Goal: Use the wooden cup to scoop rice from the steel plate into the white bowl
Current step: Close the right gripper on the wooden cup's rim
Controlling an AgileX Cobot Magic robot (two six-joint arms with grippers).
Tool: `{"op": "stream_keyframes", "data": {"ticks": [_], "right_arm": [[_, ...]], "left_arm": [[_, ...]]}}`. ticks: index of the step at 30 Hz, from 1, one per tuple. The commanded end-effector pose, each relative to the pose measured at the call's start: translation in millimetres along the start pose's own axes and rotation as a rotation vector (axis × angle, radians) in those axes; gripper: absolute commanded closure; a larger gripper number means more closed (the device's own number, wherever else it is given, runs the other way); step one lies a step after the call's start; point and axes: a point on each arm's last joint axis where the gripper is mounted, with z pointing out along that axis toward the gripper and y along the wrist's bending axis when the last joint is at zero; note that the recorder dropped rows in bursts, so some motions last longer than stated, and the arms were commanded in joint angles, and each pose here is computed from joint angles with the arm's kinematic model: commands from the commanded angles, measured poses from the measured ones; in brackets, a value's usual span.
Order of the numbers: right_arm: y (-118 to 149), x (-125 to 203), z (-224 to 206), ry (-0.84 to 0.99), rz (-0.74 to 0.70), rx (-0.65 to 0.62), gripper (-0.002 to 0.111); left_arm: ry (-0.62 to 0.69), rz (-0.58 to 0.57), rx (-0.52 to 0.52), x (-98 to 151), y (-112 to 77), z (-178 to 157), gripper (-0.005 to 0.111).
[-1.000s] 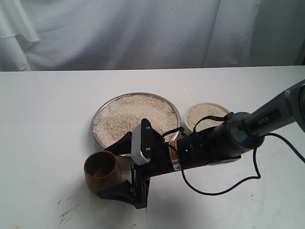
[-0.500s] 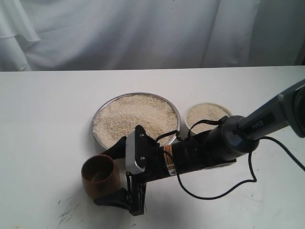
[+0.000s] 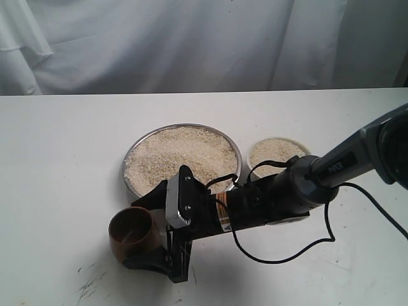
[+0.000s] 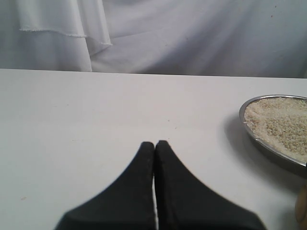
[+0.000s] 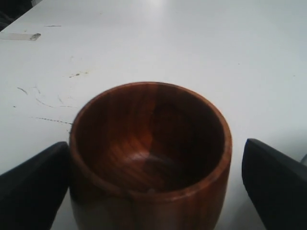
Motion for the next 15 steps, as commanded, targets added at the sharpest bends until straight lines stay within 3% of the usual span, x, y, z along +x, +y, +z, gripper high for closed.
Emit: {"op": "stream_keyframes", "data": {"ticks": [1,15], "right_arm": [[-2.3,-5.0,2.6,-0.025,0.008,0.002,0.022],[-1.5,-5.9,3.2,-0.032,0.015,-0.003,0.022]], "left_arm": [[-0.007,-0.004,0.002,0.7,-0.1,0.0,0.107],[-0.007,-0.004,0.002,0.7,-0.1,0.0,0.107]]}}
